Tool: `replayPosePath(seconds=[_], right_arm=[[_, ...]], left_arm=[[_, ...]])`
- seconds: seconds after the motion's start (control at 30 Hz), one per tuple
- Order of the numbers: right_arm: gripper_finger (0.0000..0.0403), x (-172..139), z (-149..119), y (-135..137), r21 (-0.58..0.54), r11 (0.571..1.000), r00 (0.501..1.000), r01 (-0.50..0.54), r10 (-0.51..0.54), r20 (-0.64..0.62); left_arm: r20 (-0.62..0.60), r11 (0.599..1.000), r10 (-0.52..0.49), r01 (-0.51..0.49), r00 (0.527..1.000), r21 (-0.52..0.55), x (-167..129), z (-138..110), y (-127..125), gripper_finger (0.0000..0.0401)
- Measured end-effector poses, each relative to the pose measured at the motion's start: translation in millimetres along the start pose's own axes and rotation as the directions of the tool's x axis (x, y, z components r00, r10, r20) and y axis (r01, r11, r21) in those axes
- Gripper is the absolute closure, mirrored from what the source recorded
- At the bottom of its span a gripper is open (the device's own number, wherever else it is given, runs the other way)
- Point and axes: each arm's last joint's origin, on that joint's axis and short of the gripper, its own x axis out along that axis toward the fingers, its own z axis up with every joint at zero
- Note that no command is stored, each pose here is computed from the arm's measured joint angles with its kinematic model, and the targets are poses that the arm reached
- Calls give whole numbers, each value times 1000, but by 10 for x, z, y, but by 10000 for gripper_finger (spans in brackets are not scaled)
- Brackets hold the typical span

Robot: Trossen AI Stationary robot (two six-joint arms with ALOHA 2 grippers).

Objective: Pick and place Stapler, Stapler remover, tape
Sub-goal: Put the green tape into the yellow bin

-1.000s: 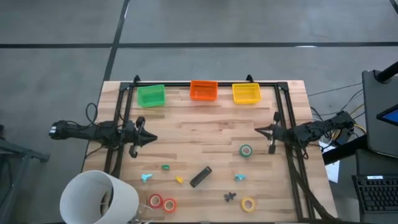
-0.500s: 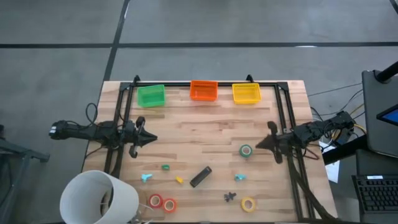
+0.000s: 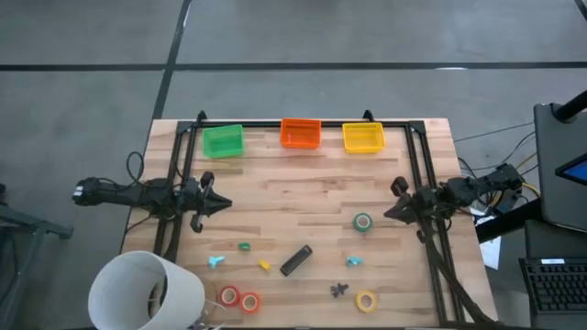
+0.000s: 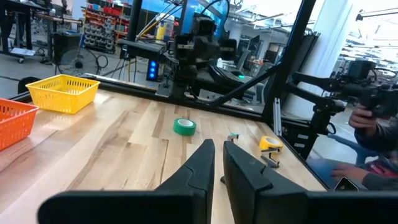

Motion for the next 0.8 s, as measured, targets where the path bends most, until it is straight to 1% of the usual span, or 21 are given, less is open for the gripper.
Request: replayPosePath(seconds=[0.1, 0.2, 0.27, 0.33, 0.4, 0.47, 0.53, 0.6, 0.67, 0.73, 0.8], right_arm=[[394, 15, 26, 4, 6, 1000, 998, -4, 4, 64], [394, 43, -13, -16, 13, 999, 996, 42, -43, 76], [394, 74, -61, -36, 26, 995, 995, 94, -95, 39], [394, 115, -114, -59, 107, 982, 987, 158, -159, -1], [394, 156, -158, -84, 170, 957, 972, 234, -232, -32], [394, 198, -225, -96, 222, 937, 963, 268, -254, -92], [394, 236, -288, -107, 246, 923, 953, 295, -266, -145], [394, 275, -311, -119, 286, 905, 947, 316, -281, -156], [394, 317, -328, -135, 333, 877, 937, 347, -308, -166], [394, 372, -346, -142, 339, 857, 919, 388, -330, -217], [390, 435, -360, -140, 318, 849, 898, 421, -342, -276]], left_arm=[[0, 1000, 0, 0, 1000, 0, 0, 0, 0, 364], [0, 1000, 0, 0, 1000, 0, 0, -1, 0, 364], [0, 1000, 1, -1, 1000, 0, 0, -1, 0, 364], [0, 1000, 1, -1, 1000, 0, 0, 0, 0, 364], [0, 1000, 1, -1, 1000, 0, 0, 0, 0, 364], [0, 1000, 1, -1, 1000, 0, 0, 0, 1, 364], [-1, 1000, 1, -1, 1000, 0, 0, -1, 0, 364], [-1, 1000, 2, -2, 1000, 0, 0, -1, 1, 364], [-1, 1000, 2, -2, 1000, 0, 0, -1, 1, 364], [-1, 1000, 2, -2, 1000, 0, 0, -1, 0, 364], [-1, 1000, 2, -2, 1000, 0, 0, -1, 1, 364]])
